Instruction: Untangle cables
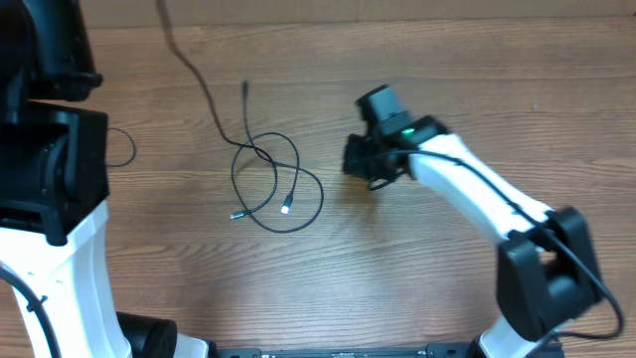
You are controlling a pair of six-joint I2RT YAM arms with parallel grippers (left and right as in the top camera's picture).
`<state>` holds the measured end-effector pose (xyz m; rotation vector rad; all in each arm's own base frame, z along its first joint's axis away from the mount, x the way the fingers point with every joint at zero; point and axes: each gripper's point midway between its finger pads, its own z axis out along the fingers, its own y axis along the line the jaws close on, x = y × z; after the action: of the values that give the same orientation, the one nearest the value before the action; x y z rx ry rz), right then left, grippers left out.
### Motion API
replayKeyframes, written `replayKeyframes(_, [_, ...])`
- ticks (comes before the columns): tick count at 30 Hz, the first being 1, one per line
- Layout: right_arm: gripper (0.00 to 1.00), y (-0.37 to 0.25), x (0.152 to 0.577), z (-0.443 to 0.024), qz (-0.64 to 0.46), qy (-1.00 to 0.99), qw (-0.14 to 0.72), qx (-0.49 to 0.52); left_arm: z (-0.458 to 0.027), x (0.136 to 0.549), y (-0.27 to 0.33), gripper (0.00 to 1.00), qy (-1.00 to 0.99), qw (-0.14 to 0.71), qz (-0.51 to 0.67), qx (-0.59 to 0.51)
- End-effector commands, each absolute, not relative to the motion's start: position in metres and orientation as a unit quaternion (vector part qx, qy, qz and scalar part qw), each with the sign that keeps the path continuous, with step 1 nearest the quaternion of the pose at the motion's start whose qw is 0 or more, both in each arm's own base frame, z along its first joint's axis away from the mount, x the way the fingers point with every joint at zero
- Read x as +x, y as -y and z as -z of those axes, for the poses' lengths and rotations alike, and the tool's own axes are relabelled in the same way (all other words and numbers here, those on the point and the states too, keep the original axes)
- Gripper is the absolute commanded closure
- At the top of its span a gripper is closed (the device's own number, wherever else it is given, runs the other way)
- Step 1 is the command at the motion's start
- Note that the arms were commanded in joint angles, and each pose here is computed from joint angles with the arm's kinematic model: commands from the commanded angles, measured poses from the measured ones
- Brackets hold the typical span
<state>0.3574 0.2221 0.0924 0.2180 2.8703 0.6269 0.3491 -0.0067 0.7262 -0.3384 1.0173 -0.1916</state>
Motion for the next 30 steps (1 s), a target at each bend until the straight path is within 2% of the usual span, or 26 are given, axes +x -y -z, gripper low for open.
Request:
replayKeyframes(1, [0.88, -0.237, 0.353, -0.109, -0.287, -0.953, 0.089, -0.020, -0.710, 0.358, 0.020, 0.96, -0.531, 0.836, 0.089, -0.107])
replayKeyframes(2, [0.85, -0.242, 0.354, -0.113, -0.302, -0.949, 0.091, -0.028, -0.704, 0.361, 0.031, 0.95, -0.544, 0.829, 0.102, -0.081])
replayKeyframes(3, [0.73, -0.255, 0.355, -0.120, -0.329, -0.938, 0.098, -0.042, -0.692, 0.366, 0.051, 0.96, -0.571, 0.810, 0.131, -0.033])
replayKeyframes(5, [0.61, -0.266, 0.361, -0.127, -0.347, -0.931, 0.108, -0.024, -0.652, 0.372, 0.087, 0.96, -0.636, 0.749, 0.181, 0.043])
replayKeyframes(9, [0.38, -0.263, 0.362, -0.125, -0.338, -0.934, 0.111, -0.020, -0.573, 0.371, 0.112, 0.96, -0.747, 0.621, 0.222, 0.081])
replayKeyframes(12, [0.33, -0.256, 0.356, -0.114, -0.317, -0.944, 0.091, -0.007, -0.554, 0.367, 0.112, 0.96, -0.772, 0.590, 0.222, 0.078])
replayKeyframes(16, [0.32, -0.258, 0.335, -0.081, -0.291, -0.955, 0.008, 0.060, -0.537, 0.364, 0.112, 0.96, -0.794, 0.562, 0.219, 0.074])
replayKeyframes(17, [0.32, -0.270, 0.327, -0.067, -0.291, -0.954, -0.018, 0.069, -0.535, 0.363, 0.112, 0.96, -0.796, 0.559, 0.218, 0.075])
replayKeyframes(18, [0.41, -0.284, 0.320, -0.047, -0.283, -0.954, -0.042, 0.084, -0.534, 0.364, 0.110, 0.96, -0.798, 0.560, 0.211, 0.074])
replayKeyframes(22, [0.55, -0.316, 0.318, -0.022, -0.302, -0.949, -0.049, 0.076, -0.528, 0.369, 0.093, 0.96, -0.808, 0.562, 0.169, 0.042])
replayKeyframes(25, [0.96, -0.306, 0.332, -0.022, -0.290, -0.953, -0.026, 0.088, -0.527, 0.374, 0.075, 0.96, -0.811, 0.571, 0.127, 0.011])
replayKeyframes(28, [0.96, -0.232, 0.368, -0.030, -0.213, -0.967, 0.009, 0.138, -0.533, 0.384, 0.026, 0.96, -0.798, 0.597, 0.026, -0.072])
replayKeyframes(30, [0.96, -0.160, 0.400, -0.054, -0.143, -0.971, 0.056, 0.184, -0.528, 0.387, -0.004, 0.96, -0.797, 0.592, -0.017, -0.118])
